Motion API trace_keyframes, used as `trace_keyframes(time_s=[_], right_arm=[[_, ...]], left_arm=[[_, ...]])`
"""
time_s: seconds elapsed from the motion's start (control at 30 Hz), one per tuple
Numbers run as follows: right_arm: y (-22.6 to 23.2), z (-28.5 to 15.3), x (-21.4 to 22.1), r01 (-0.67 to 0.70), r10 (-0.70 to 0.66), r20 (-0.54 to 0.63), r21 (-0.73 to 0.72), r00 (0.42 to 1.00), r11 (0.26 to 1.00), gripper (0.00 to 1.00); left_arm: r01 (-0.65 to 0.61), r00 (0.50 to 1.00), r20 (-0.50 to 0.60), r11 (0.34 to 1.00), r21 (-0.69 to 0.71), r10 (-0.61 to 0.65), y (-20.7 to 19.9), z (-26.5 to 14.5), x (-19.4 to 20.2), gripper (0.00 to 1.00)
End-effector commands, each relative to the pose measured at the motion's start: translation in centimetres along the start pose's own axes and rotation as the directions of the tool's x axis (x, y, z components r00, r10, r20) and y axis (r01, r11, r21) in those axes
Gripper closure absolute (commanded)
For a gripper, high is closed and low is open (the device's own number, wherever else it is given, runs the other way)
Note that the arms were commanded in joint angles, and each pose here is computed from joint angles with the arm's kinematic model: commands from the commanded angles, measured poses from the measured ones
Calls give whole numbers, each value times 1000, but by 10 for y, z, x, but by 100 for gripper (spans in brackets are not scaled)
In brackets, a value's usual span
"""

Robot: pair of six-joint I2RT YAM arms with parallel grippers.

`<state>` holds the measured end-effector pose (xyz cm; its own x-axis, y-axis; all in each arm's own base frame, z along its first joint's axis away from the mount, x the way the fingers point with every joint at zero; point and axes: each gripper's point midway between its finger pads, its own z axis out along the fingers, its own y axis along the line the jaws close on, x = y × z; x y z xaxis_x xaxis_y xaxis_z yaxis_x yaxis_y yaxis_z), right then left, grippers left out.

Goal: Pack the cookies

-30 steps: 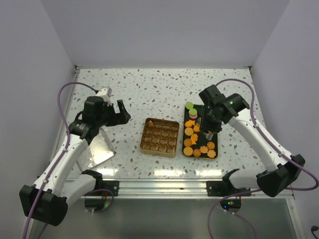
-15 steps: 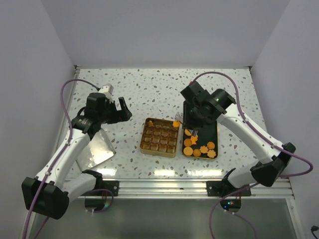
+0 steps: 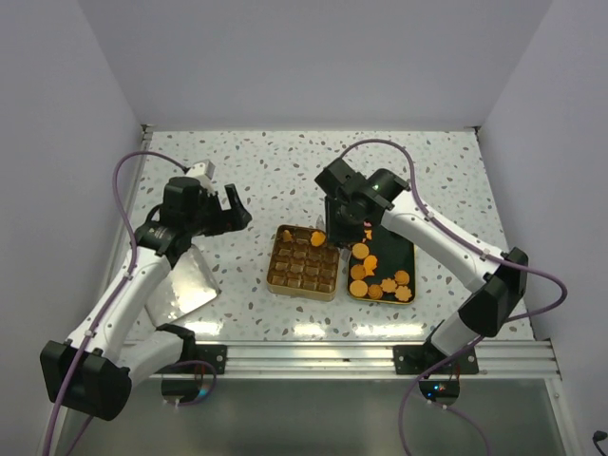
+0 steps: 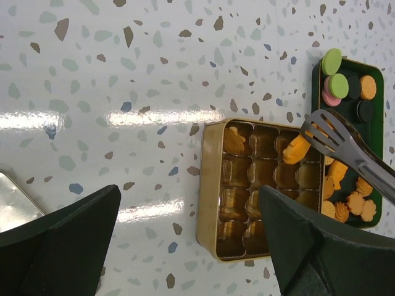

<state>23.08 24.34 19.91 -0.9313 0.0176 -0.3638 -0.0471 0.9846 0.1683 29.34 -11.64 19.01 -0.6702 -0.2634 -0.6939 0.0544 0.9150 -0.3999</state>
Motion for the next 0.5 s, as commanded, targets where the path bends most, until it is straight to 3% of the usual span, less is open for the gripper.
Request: trace_keyframes(time_s=[0.0,0.47], right_arm=[[21,-10,-11,6,-2,49,-68,999,998,74],[20,-18,-28,14,-10,122,-34,992,999,74]], left_arm=[[6,997,71,1000,29,-8,-12,-11,-22,0],[10,998,66,999,38,-12,-13,-9,-21,0]])
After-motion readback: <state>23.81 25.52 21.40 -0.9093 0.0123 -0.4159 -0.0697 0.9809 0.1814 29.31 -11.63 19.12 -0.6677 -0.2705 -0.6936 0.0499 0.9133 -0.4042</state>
